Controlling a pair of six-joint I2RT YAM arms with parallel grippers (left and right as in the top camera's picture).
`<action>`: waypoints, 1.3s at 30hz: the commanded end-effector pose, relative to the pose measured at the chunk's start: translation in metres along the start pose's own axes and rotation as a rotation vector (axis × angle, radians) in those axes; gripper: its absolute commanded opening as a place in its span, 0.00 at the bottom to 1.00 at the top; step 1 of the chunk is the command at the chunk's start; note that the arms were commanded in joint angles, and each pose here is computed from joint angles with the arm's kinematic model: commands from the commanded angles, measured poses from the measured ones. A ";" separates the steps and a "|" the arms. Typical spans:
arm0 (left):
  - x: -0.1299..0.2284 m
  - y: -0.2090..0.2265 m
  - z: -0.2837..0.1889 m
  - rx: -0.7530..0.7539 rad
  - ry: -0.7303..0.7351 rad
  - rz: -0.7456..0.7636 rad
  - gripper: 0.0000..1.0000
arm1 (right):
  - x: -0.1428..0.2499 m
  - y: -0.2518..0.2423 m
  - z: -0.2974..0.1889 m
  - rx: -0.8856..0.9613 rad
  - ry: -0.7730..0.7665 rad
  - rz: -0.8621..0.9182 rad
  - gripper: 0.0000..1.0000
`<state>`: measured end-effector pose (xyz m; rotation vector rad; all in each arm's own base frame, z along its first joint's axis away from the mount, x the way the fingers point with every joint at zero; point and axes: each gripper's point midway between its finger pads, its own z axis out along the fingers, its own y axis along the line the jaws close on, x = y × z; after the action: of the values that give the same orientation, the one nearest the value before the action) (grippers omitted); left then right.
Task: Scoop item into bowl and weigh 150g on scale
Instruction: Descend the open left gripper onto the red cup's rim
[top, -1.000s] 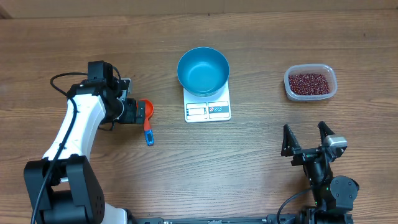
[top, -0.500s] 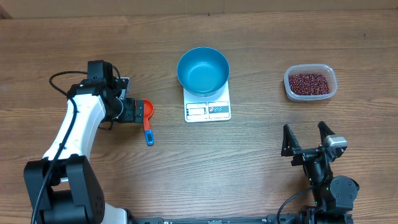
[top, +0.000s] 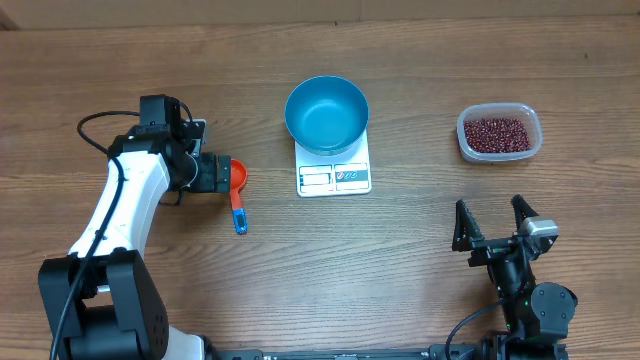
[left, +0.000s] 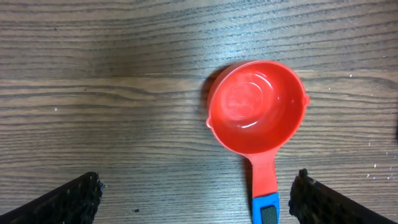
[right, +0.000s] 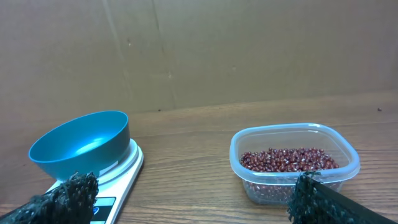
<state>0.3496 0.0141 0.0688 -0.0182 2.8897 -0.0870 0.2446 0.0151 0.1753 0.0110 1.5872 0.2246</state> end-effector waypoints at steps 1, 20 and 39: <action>0.006 0.000 0.013 -0.003 0.038 -0.012 0.99 | 0.001 -0.002 0.000 0.009 -0.008 -0.002 1.00; 0.005 0.002 0.046 -0.002 0.071 -0.034 0.99 | 0.001 -0.002 0.000 0.009 -0.008 -0.002 1.00; 0.004 0.004 0.065 -0.002 0.085 -0.038 0.99 | 0.001 -0.002 0.000 0.009 -0.008 -0.002 1.00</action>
<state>0.3652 0.0154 0.0156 -0.0624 2.9464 -0.0977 0.2446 0.0151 0.1753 0.0113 1.5872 0.2249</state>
